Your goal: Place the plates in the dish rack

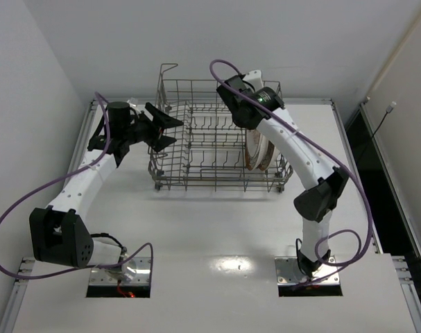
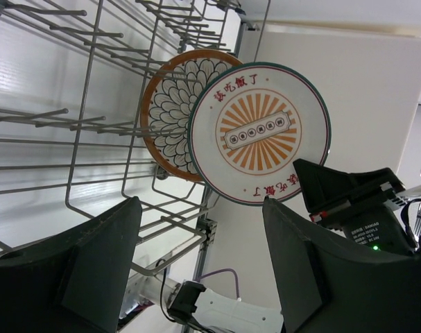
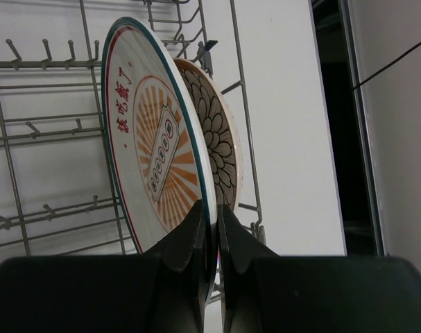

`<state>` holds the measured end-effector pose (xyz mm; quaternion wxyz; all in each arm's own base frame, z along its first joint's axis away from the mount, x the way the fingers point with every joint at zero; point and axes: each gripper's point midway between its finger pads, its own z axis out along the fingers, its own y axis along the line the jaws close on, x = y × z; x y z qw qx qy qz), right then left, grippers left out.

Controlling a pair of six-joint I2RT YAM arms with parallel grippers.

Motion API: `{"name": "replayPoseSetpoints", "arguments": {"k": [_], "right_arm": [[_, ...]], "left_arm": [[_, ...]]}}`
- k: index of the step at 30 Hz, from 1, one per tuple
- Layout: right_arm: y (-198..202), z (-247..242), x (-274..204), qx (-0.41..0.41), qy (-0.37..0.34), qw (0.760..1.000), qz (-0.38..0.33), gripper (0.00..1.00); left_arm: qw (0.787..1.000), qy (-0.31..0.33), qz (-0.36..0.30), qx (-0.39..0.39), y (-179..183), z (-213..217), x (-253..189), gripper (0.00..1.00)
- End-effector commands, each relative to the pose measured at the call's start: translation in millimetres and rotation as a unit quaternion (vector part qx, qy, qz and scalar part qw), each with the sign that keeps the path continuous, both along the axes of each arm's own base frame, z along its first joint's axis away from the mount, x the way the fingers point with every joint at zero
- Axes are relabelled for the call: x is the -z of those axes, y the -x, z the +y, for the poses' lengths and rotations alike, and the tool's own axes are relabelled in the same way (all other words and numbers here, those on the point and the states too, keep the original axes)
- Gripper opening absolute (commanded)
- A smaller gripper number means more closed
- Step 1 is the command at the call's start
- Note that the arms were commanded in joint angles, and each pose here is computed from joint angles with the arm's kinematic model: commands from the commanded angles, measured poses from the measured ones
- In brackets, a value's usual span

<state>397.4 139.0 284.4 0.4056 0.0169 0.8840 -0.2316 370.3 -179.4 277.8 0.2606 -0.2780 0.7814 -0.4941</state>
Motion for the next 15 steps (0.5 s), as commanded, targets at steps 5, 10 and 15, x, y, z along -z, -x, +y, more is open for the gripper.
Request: {"name": "replayPoseSetpoints", "arguments": {"k": [5, 10, 15], "right_arm": [[-26.8, 13.6, 3.3, -0.013, 0.021, 0.999, -0.029, 0.0], [-31.2, 18.4, 27.1, -0.02, 0.037, 0.999, 0.0, 0.0], [-27.9, 18.7, 58.7, -0.02, 0.054, 0.998, 0.039, 0.0]], "left_arm": [[1.0, -0.002, -0.024, 0.011, 2.1, -2.4, -13.0, 0.68], [1.0, 0.0, -0.01, 0.01, 3.9, -2.3, -4.2, 0.68], [1.0, 0.0, -0.01, 0.01, 6.2, -2.0, -3.7, 0.68]]}}
